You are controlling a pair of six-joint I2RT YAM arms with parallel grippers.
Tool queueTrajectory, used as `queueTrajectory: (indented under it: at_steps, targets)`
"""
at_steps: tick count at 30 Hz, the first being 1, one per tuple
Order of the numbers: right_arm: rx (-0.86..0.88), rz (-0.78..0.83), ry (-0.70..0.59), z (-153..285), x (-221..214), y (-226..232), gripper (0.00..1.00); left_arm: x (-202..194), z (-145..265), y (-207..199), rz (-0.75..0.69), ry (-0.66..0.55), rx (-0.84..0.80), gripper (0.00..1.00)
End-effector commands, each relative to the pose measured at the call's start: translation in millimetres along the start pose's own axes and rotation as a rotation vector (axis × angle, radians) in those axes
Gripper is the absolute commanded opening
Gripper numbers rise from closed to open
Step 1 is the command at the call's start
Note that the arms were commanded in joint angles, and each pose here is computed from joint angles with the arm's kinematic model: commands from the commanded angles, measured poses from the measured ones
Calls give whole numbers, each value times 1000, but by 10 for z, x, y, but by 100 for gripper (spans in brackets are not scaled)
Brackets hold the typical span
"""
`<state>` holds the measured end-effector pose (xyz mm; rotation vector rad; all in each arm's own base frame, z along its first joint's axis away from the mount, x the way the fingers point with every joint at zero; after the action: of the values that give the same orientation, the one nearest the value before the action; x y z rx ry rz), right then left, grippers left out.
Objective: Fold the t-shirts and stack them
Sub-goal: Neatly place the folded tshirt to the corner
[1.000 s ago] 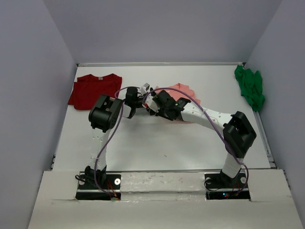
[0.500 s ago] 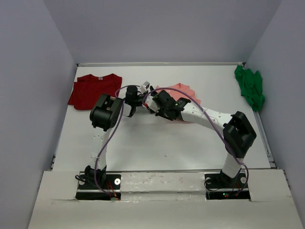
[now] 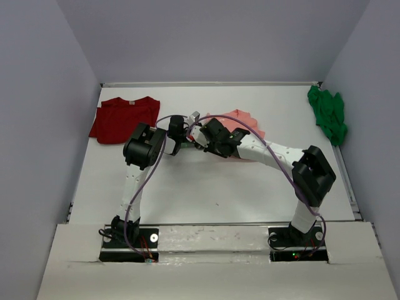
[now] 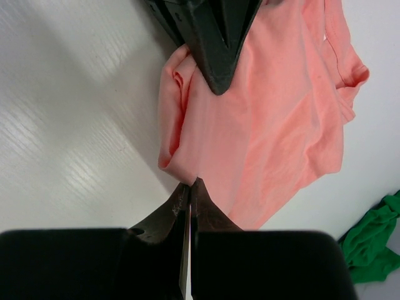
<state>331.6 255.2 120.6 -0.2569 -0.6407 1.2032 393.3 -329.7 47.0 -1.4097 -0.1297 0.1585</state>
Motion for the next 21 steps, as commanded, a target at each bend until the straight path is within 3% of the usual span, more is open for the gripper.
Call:
queueTrajectory:
  at_steps: [1, 3, 12, 14, 15, 16, 21]
  targets:
    - [-27, -7, -48, 65, 168, -85, 0, -10, -35, -23, -27, 7, -11, 6]
    - [-23, -6, -47, 62, 163, -75, 0, -11, -39, 6, -24, 8, -7, 0]
    - [14, 12, -38, 67, 127, -10, 2, -45, -102, -34, -58, 31, -2, 0]
    - [23, 6, -43, 99, 160, -20, 34, -57, -115, -77, -76, 37, -4, 0]
    - [22, -4, -59, 144, 188, -40, 73, -47, -116, -103, -84, 35, -4, 0]
    - [23, -13, -78, 192, 224, -58, 99, -56, -120, -100, -82, 40, 3, 0]
    - [-37, -34, -173, 560, 455, -354, 100, 0, -93, -181, -184, 34, 47, 0]
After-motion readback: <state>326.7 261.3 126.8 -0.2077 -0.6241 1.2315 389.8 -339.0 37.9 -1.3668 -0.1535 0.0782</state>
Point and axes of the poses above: each gripper's point midway between its finger pads, its own z axis back along the fingers, its own y axis along the line the jaws close on, x = y × z, the point moved 1 cm from there along z, back along the fingers, and after that the axes turned 2 degrees about z, right-handed, at the moved point
